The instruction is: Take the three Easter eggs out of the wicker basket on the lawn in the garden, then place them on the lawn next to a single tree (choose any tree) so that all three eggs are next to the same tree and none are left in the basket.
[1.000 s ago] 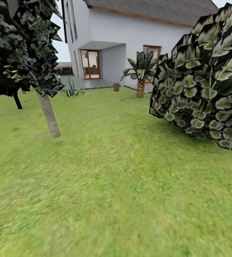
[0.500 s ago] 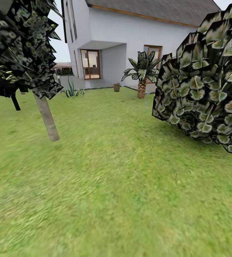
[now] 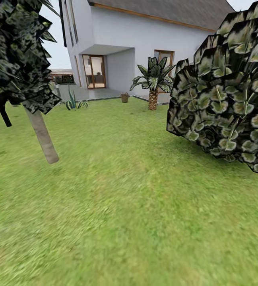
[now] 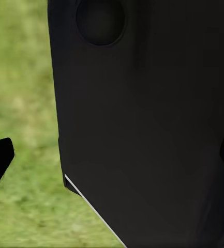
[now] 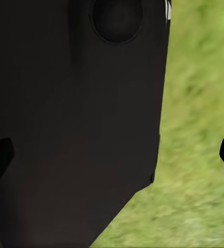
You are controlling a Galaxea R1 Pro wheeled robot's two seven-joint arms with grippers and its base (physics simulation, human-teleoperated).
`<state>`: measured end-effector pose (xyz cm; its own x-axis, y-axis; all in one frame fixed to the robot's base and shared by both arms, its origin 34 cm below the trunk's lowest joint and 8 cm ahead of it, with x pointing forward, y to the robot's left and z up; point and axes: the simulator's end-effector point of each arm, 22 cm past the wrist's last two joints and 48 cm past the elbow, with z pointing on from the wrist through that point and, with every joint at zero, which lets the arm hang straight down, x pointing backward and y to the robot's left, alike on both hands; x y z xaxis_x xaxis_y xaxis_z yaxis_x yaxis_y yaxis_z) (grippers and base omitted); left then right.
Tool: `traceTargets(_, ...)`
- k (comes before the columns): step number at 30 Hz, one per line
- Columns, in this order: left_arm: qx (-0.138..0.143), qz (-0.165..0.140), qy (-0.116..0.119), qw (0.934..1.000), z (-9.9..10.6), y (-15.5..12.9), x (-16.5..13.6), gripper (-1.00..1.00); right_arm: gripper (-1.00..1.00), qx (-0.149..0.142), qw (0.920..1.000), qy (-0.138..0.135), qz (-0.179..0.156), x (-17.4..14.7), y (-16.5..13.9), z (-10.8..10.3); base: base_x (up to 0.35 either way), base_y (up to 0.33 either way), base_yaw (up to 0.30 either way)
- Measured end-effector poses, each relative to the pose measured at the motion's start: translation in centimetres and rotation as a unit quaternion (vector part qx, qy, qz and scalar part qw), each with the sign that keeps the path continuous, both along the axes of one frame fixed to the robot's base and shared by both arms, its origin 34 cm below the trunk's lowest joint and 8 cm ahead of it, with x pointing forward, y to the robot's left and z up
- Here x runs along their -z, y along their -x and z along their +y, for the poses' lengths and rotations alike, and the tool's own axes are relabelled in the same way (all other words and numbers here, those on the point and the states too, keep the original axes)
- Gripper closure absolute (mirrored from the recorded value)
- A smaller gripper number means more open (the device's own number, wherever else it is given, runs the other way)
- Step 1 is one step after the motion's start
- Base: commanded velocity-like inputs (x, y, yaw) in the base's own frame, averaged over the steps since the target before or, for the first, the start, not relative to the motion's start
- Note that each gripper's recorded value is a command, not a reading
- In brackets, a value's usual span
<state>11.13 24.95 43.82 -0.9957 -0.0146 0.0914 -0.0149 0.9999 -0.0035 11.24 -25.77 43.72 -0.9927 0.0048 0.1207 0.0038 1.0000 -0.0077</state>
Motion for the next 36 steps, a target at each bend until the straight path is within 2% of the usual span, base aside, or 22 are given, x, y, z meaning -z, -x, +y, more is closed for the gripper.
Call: traceTargets(36, 0.0, 0.0, 0.0, 1.0, 0.0, 0.01, 0.0, -1.0, -1.0, 0.0, 1.0, -0.001, 0.0, 0.0, 0.0, 0.09, 0.323, 0.073, -0.003)
